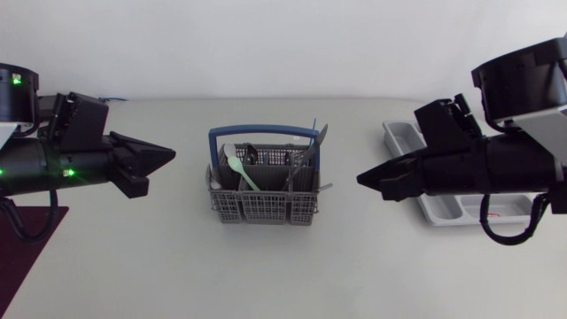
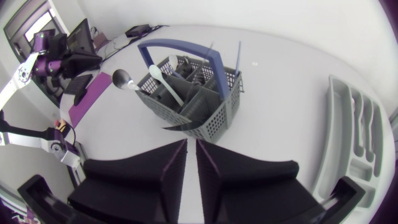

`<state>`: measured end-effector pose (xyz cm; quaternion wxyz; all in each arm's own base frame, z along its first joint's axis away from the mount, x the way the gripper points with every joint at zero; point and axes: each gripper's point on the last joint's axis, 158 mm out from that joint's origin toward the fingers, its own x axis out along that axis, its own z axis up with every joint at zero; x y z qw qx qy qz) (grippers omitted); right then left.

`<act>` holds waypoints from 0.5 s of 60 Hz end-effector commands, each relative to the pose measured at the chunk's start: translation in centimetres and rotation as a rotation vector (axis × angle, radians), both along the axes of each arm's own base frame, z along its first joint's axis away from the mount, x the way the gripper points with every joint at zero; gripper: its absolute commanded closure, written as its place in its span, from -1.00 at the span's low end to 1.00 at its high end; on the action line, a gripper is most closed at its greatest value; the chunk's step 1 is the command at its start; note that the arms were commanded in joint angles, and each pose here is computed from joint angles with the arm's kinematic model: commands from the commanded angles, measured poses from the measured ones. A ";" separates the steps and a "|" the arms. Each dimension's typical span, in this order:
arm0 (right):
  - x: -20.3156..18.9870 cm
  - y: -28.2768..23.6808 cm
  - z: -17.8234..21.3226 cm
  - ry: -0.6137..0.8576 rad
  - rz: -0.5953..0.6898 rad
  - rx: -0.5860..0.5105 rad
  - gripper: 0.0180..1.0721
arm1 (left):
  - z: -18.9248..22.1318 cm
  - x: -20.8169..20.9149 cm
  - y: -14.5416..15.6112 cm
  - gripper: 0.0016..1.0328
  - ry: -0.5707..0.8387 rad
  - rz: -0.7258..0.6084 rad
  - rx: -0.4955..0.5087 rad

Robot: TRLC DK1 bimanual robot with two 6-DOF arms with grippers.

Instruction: Unload the cutlery basket into the drawer organizer.

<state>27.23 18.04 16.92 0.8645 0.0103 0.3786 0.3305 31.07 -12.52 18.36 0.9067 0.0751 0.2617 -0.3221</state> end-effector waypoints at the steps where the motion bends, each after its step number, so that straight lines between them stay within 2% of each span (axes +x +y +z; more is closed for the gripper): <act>1: -0.8 1.3 1.5 -0.049 0.039 -0.027 0.52 | -1.2 -1.2 -0.4 0.65 0.008 -0.034 0.021; 14: -1.7 4.6 3.0 -0.060 0.115 -0.023 0.52 | -1.7 -2.0 -1.2 0.57 -0.001 -0.074 0.043; 30: -2.4 8.0 2.2 -0.027 0.210 -0.047 0.47 | -2.4 -2.3 -1.1 0.57 -0.007 -0.094 0.068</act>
